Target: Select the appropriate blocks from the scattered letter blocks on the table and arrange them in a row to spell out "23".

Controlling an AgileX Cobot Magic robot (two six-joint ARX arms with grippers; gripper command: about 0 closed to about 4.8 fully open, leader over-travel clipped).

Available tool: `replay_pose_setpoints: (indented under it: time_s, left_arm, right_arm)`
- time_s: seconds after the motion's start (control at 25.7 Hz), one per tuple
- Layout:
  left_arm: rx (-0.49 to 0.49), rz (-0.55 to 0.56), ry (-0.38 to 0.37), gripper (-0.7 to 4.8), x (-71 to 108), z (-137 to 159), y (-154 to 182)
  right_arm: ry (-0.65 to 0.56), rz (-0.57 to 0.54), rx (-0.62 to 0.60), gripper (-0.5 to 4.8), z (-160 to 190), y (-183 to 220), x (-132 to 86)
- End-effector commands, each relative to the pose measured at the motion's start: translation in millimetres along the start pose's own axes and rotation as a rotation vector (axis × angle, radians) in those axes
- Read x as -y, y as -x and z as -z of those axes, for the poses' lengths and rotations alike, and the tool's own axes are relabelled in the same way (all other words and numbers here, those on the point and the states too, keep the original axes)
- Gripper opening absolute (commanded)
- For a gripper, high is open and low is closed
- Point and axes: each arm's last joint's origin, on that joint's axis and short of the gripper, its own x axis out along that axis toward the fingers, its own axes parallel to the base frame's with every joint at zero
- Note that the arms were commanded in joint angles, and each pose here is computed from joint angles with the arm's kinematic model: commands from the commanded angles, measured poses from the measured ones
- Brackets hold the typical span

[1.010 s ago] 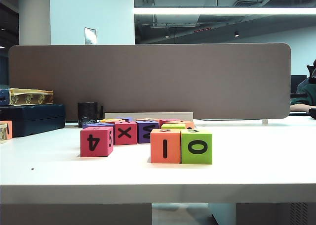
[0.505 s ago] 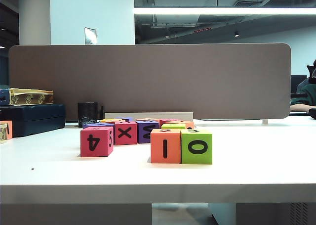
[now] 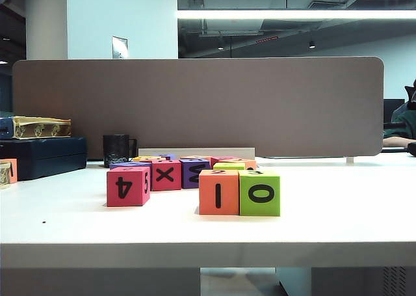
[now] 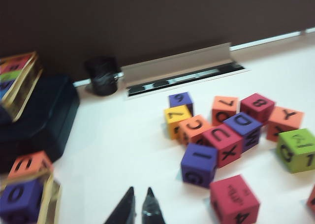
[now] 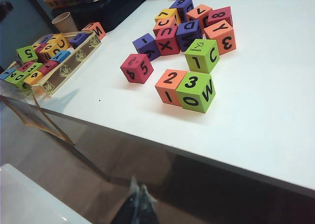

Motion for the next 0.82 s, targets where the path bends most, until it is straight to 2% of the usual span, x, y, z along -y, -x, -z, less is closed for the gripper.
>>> replay_pose_setpoints:
  time_s: [0.04, 0.19, 0.43, 0.5, 0.66, 0.82]
  left_arm:
    - [0.031, -0.012, 0.041, 0.19, -5.0, 15.7, 6.8]
    - [0.077, -0.075, 0.049, 0.19, -7.1, 45.8, 16.3]
    - [0.177, -0.104, 0.070, 0.19, -0.9, 86.4, 26.9]
    - [0.185, -0.146, 0.114, 0.19, 0.3, 101.1, 28.5]
    - [0.203, -0.162, 0.133, 0.19, 2.5, 116.7, 29.3]
    - [0.128, -0.166, 0.158, 0.20, 2.9, 124.2, 29.1]
  right_arm:
    - [0.011, -0.003, 0.009, -0.01, -0.9, 0.6, -0.6]
    - [0.011, -0.003, 0.010, -0.01, -0.8, 0.7, -0.7]
    - [0.016, -0.004, 0.016, -0.01, 0.0, 1.7, -1.3]
    - [0.017, -0.004, 0.017, -0.01, 0.1, 1.8, -1.4]
    - [0.017, -0.003, 0.017, -0.01, 0.1, 1.8, -1.4]
    - [0.018, -0.004, 0.019, -0.01, 0.4, 2.1, -1.6]
